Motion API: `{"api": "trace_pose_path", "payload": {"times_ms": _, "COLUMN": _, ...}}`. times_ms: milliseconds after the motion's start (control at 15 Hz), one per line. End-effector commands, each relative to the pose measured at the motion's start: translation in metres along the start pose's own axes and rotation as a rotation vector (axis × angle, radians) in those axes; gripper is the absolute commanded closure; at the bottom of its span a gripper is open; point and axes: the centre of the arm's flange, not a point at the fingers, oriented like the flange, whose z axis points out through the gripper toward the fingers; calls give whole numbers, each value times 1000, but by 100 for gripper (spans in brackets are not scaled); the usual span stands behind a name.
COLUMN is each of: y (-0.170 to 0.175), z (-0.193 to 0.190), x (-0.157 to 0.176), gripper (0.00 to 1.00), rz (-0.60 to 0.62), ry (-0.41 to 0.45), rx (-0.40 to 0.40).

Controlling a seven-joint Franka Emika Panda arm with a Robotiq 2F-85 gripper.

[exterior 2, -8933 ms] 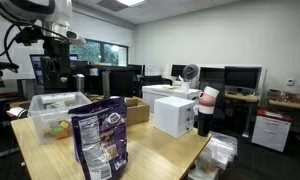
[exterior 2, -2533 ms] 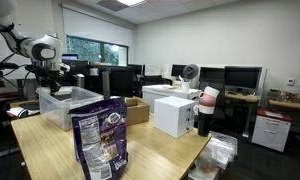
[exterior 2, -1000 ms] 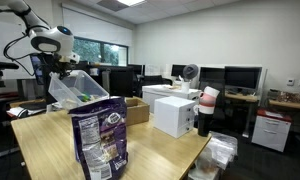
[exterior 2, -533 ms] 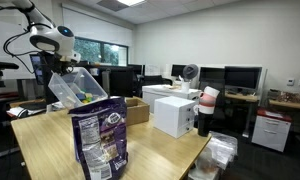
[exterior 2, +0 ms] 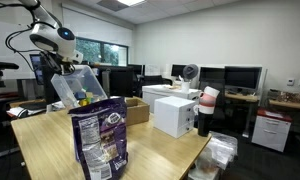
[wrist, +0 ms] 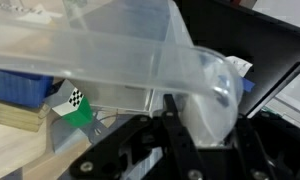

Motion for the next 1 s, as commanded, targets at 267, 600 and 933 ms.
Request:
{"api": "trace_pose_path", "payload": {"times_ms": 267, "y": 22, "z": -44, "x": -27, "gripper": 93, "rz": 22, "ry": 147, "rx": 57}}
{"api": "trace_pose_path", "payload": {"times_ms": 600, "y": 36, "z": -63, "x": -35, "gripper": 93, "rz": 55, "ry": 247, "rx": 142}}
{"api": "trace_pose_path", "payload": {"times_ms": 933, "y": 41, "z": -73, "x": -38, "gripper": 93, "rz": 46, "ry": 280, "rx": 159}}
